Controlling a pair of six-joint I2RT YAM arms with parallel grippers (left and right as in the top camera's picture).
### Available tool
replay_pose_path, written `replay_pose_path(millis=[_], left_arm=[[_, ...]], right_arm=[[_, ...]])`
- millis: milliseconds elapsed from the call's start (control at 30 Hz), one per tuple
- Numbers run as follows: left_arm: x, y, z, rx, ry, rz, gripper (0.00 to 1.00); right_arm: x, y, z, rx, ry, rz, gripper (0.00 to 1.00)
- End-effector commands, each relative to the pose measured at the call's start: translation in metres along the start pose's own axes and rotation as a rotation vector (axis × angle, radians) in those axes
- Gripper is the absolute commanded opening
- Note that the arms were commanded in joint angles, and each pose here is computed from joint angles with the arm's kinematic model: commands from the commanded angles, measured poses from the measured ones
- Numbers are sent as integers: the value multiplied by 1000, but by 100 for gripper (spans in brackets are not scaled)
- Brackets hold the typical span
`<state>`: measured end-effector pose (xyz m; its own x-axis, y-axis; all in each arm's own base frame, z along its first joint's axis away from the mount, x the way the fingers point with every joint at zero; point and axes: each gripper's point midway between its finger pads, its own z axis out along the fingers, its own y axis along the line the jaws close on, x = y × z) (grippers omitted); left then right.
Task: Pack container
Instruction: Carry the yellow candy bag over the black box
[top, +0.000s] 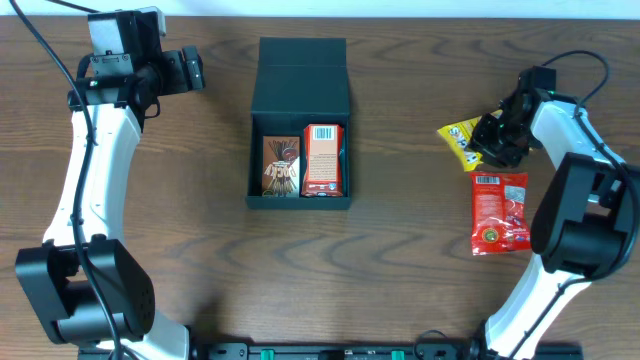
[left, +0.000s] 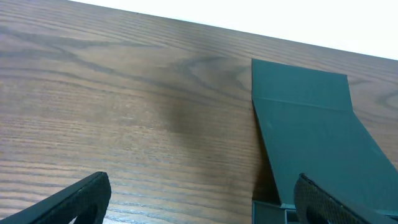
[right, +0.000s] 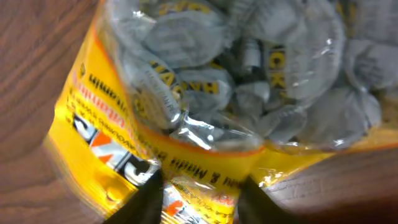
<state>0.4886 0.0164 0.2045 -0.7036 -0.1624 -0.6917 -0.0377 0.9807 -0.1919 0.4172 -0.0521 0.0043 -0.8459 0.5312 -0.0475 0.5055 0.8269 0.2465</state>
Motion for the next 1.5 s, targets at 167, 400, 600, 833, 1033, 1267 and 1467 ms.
replay_pose_path(millis=[167, 400, 600, 833, 1033, 1267, 1467], left_arm=[[0, 3, 1, -6, 3, -4, 95], [-1, 11, 0, -18, 1, -15, 95], [1, 41, -5, -62, 11, -65, 95], [10, 74, -13, -112, 38, -124, 95], [13, 102, -20, -153, 40, -172, 96], [19, 128, -29, -186, 49, -222, 95], [20, 138, -32, -200, 47, -238, 95]], right_arm=[[7, -4, 11, 23, 31, 5, 1], [13, -2, -1, 35, 67, -15, 1], [0, 36, -53, 9, 14, -209, 1], [4, 129, -139, -55, -112, -595, 1], [65, 212, -173, -167, -117, -972, 1], [159, 273, -156, -239, -31, -1341, 1], [212, 280, -135, -245, 75, -1457, 1]])
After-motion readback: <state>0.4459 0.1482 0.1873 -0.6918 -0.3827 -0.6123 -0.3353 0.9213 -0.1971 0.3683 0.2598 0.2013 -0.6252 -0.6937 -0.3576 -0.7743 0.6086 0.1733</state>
